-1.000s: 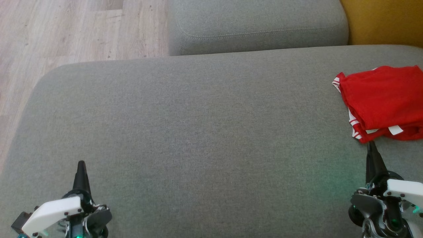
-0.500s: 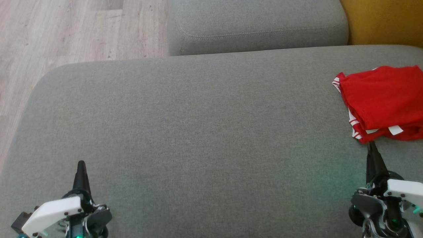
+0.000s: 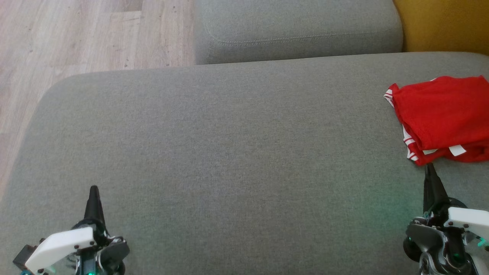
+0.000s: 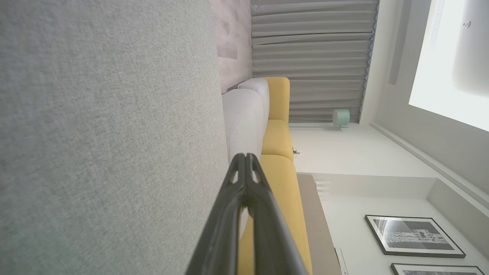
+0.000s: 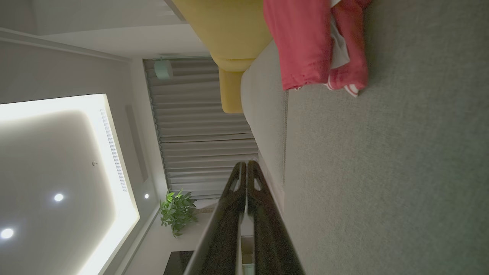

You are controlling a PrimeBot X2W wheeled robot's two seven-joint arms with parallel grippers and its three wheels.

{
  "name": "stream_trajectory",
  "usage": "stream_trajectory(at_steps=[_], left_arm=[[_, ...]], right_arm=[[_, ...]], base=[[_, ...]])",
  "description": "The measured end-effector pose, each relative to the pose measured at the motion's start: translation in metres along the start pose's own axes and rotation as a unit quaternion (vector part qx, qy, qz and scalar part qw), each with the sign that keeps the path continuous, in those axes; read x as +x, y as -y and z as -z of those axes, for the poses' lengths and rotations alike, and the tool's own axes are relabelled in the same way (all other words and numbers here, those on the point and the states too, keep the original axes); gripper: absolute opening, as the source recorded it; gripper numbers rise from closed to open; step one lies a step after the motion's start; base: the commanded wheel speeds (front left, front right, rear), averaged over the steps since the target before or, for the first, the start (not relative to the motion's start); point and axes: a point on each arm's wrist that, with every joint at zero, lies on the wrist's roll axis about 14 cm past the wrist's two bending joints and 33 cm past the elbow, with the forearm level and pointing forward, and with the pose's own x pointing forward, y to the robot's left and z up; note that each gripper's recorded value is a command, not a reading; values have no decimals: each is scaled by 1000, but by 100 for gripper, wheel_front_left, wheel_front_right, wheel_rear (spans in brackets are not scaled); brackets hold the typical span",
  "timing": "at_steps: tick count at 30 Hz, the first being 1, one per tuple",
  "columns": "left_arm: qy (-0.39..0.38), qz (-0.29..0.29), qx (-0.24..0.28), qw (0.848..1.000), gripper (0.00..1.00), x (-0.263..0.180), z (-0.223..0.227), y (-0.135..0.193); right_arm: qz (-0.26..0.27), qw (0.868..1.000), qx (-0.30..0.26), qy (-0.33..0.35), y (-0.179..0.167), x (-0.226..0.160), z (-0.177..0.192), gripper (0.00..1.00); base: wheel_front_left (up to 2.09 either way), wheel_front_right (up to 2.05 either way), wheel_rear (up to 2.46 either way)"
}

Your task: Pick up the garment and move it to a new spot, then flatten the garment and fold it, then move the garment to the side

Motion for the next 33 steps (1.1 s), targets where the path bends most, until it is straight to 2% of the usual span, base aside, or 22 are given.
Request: stream_trajectory(at_steps=[33], left_arm=[[0, 0, 0, 1000, 0, 0, 0, 0]], right_arm=[[0, 1000, 0, 3, 0, 0, -2, 0]], base=[[0, 0, 0]])
